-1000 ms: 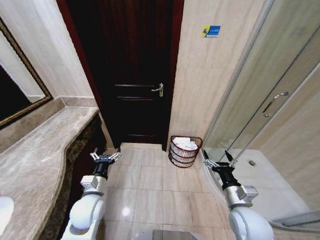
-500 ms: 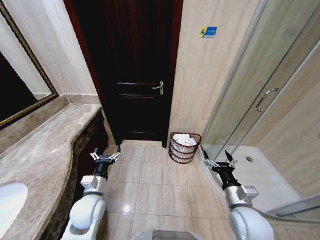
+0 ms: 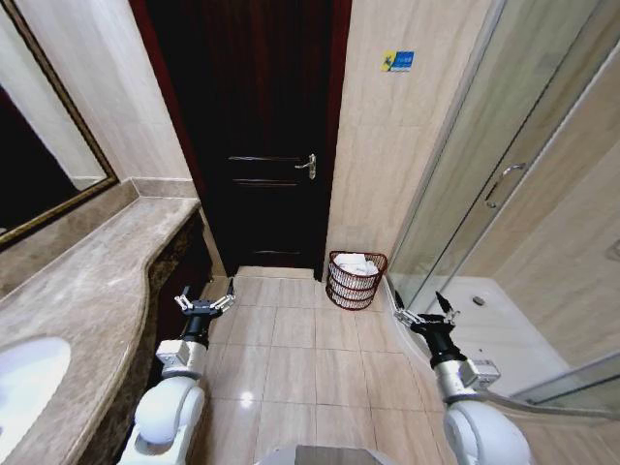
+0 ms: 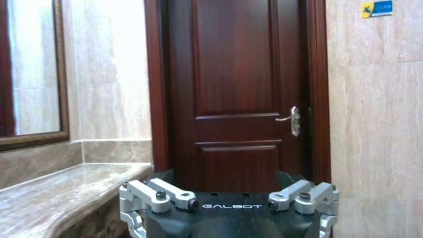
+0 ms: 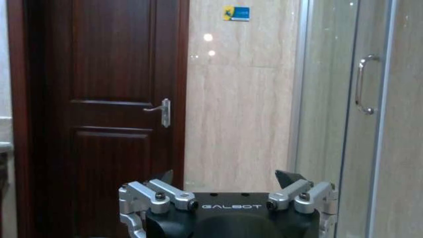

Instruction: Discard the used towel into the hamper.

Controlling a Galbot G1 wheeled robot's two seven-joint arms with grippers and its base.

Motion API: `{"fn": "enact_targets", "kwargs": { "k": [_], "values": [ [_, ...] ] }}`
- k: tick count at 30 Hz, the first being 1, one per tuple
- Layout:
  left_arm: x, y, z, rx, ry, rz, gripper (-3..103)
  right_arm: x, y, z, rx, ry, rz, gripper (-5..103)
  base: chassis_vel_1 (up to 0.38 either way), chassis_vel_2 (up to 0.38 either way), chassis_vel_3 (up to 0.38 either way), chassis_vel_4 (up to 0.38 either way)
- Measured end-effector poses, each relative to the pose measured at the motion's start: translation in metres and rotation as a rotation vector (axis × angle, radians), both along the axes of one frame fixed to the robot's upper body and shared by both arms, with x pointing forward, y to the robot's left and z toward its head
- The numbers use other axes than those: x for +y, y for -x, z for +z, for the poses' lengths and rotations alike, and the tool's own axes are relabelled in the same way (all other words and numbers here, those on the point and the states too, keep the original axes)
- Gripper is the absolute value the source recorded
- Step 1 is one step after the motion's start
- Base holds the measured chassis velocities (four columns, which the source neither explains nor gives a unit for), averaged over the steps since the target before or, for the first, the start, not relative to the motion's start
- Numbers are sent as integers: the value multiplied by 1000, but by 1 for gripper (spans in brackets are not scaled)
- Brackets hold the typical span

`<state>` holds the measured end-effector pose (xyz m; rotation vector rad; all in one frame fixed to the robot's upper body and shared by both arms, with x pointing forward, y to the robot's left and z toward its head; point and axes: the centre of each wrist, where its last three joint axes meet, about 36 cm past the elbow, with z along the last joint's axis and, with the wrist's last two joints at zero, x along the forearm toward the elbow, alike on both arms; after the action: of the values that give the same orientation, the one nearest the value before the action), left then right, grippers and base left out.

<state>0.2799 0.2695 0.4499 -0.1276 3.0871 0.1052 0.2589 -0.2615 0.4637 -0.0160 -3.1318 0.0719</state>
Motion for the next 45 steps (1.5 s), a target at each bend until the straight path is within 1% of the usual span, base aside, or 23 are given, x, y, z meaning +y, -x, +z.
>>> {"fn": "enact_targets", "kwargs": {
  "k": [45],
  "values": [
    [0,0,0,0,0,0,100,0,0,0,0,0,0,100,72,-70,-67,71]
  ]
}}
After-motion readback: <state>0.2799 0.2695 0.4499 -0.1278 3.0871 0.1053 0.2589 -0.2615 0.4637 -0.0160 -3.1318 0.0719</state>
